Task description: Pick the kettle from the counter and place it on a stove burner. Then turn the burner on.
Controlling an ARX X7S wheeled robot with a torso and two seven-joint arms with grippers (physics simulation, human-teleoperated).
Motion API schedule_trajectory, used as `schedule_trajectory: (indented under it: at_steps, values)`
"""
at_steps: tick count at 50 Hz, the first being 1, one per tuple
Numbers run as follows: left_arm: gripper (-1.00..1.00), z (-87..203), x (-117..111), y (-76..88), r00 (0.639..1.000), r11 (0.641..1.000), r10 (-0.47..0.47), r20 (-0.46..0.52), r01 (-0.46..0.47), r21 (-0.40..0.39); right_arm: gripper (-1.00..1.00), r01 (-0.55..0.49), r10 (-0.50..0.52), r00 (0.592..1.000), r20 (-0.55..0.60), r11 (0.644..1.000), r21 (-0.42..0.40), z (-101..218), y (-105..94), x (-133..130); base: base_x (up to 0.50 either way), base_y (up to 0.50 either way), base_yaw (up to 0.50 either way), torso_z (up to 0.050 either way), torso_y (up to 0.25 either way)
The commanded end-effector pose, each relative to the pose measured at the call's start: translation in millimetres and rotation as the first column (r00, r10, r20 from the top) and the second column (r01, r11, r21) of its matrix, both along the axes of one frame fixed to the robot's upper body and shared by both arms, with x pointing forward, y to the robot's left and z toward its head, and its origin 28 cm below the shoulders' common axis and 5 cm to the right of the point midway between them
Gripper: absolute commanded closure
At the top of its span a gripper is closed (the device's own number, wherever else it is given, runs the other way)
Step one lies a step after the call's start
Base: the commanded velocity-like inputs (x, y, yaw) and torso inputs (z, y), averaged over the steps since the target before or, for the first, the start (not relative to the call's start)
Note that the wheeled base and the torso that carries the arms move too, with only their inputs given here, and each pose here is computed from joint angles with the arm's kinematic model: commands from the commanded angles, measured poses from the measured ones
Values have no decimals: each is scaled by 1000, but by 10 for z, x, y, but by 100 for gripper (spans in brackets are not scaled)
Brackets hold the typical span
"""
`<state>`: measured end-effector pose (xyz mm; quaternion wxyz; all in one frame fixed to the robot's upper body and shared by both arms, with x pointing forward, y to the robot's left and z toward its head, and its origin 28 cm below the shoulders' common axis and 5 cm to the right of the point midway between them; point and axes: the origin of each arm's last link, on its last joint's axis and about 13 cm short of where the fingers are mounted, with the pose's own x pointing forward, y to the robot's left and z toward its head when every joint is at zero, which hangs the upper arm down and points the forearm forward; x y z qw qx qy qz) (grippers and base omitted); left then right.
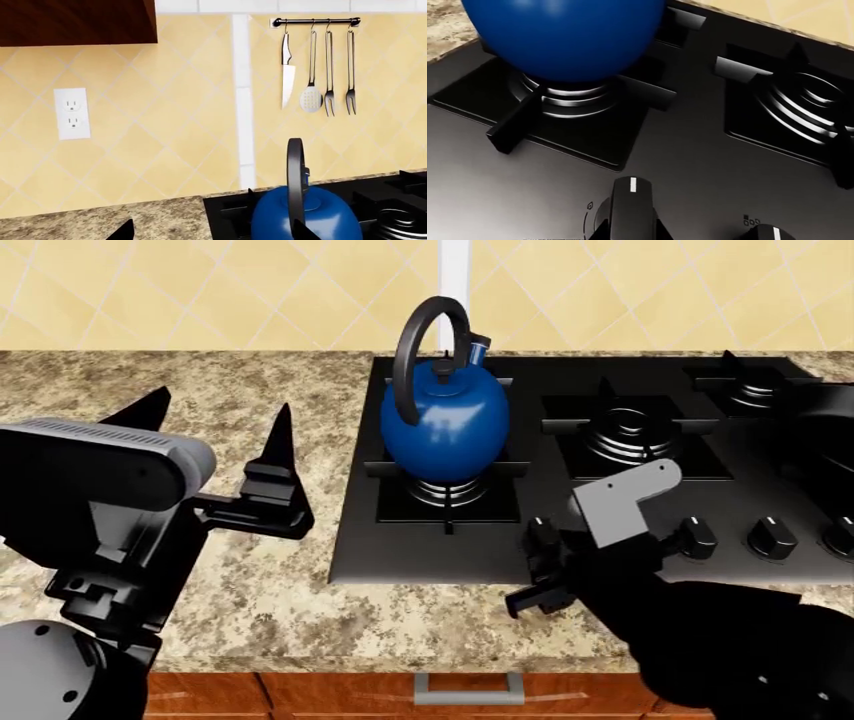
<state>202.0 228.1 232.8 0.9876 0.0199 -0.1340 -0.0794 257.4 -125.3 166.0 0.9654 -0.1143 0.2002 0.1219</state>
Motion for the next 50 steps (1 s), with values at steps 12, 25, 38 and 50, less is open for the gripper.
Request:
schedule_trajectory:
  at_steps: [12, 25, 38, 50]
  values:
    - [-100, -2, 19, -16, 1000, 1000, -1, -5, 1, 7, 100, -255, 256, 967, 0, 963, 90, -39, -77, 37, 3, 2, 4, 0, 0]
    - [-100, -1, 28, -12, 1000, 1000, 1, -6, -1, 7, 100, -276, 275, 961, 26, 954, 113, -102, -172, 151, 3, 3, 6, 0, 0]
    - [-100, 12, 30, -11, 1000, 1000, 2, -5, -2, 10, 100, -311, 308, 950, 40, 947, 83, -147, -208, 229, 4, 3, 6, 0, 0]
    - [-100, -4, 39, -13, 1000, 1000, 1, -9, -1, 10, 100, -356, 349, 933, 85, 931, 77, -182, -264, 226, 3, 3, 6, 0, 0]
